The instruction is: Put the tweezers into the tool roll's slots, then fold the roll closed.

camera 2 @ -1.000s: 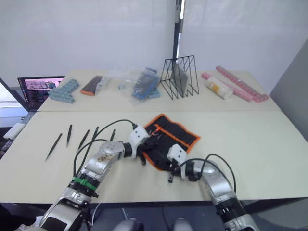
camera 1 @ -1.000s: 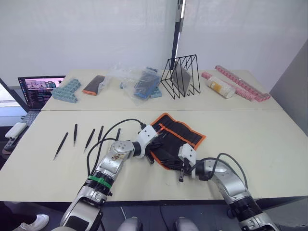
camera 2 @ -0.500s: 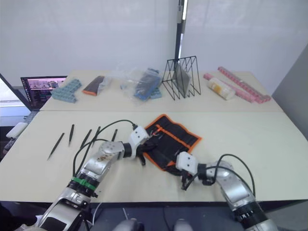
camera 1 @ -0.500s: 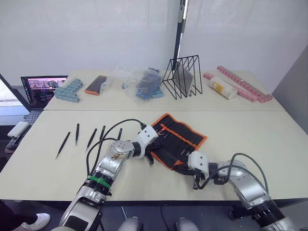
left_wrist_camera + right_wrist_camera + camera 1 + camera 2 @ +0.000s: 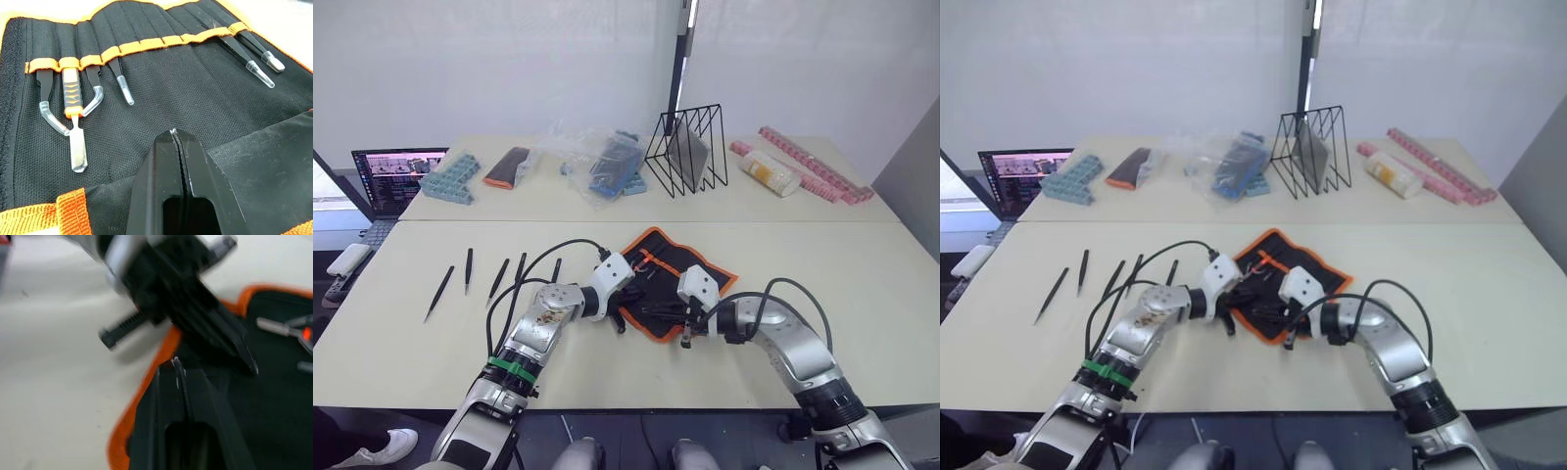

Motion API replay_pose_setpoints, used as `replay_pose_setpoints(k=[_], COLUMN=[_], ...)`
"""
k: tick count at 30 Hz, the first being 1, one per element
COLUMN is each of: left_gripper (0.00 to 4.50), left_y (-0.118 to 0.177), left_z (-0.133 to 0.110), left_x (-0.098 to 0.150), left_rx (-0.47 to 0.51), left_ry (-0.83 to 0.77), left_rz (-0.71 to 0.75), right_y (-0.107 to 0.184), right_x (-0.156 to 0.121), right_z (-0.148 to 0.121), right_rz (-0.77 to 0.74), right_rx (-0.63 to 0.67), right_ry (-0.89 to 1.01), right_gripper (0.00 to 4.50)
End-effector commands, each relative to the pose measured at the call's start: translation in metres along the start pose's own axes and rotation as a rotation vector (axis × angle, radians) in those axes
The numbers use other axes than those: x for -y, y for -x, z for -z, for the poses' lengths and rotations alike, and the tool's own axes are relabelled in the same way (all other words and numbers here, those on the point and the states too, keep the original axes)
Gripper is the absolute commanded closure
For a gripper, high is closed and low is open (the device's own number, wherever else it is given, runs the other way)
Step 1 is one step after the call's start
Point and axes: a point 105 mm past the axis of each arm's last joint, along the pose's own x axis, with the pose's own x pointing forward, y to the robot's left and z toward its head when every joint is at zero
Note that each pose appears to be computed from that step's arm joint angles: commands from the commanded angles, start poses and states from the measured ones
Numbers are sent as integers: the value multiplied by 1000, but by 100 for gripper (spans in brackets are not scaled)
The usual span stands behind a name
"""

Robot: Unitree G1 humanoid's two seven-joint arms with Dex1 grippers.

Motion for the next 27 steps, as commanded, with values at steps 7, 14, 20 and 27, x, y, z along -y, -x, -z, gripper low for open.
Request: replay_pose_setpoints(k=[7,14,20,27], left_gripper=[448,448,448,448], left_y=[17,40,51,66], left_z=[18,31,34,40], left_x=[-17,-46,-48,-57], left_rx=[-28,-65,-50,-48], left_ry=[64,56,51,69], left_rz=[-90,-188,-210,-278], right_y=[-4,-6,-8,-8], right_x=[-8,-9,-5,-5], right_z=[64,77,83,82], right_rz=[34,29,47,35], right_rx=[-112,-147,-150,-154], right_ry=[22,-4,-27,-16], right_gripper=[450,450,450,450])
